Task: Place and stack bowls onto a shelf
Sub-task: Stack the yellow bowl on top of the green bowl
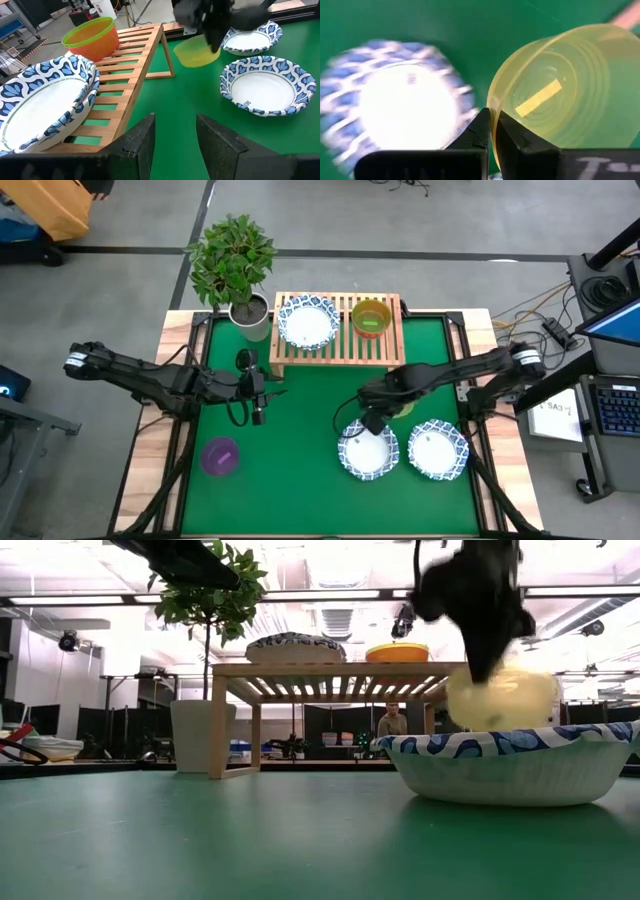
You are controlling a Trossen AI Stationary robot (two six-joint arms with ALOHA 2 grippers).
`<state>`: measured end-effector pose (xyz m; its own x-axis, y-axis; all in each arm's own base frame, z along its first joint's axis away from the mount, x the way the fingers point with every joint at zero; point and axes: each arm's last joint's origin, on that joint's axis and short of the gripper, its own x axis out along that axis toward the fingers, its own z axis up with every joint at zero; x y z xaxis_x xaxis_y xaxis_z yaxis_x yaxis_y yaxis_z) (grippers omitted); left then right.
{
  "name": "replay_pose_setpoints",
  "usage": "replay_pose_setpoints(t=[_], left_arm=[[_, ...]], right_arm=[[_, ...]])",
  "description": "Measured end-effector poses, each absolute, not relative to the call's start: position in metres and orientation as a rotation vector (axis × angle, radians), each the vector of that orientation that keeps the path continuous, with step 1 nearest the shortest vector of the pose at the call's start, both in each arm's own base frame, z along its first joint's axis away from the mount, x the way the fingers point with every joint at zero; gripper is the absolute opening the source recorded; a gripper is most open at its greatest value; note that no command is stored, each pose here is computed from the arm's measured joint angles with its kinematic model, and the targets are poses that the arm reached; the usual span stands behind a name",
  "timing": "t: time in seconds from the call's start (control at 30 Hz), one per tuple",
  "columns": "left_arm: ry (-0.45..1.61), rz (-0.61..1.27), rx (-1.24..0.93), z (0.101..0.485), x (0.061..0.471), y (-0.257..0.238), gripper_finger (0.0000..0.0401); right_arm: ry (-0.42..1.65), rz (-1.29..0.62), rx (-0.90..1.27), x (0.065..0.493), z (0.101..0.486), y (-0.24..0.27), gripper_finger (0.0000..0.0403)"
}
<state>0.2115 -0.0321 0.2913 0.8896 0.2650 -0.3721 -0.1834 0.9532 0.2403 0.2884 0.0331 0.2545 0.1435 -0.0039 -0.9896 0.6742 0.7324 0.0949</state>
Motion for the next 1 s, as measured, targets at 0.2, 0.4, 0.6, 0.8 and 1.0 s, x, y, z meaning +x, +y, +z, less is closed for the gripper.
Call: replay_pose_setpoints(t=[0.2, 0.4, 0.6, 0.8, 1.0], left_arm=[[0.410, 0.235, 0.201, 0.291, 0.212, -0.032, 0.0125], [0.409, 0.234, 0.202, 0.292, 0.212, -0.032, 0.0125], [0.407, 0.234, 0.203, 0.292, 0.212, -0.032, 0.0125], [0.407, 0.234, 0.203, 0.292, 0.212, -0.032, 0.0125], [0.408, 0.234, 0.203, 0.292, 0.212, -0.032, 0.0125]], right_arm=[[1.189, -0.299, 0.551, 0.281, 0.314, 0.045, 0.0008], [0.982, -0.108, 0.469, 0.273, 0.366, 0.060, 0.0008], [0.811, -0.142, 0.243, 0.270, 0.396, 0.058, 0.0008], [0.712, -0.402, -0.085, 0.272, 0.410, 0.036, 0.0008], [0.794, -0.517, -0.141, 0.283, 0.402, -0.009, 0.0008]])
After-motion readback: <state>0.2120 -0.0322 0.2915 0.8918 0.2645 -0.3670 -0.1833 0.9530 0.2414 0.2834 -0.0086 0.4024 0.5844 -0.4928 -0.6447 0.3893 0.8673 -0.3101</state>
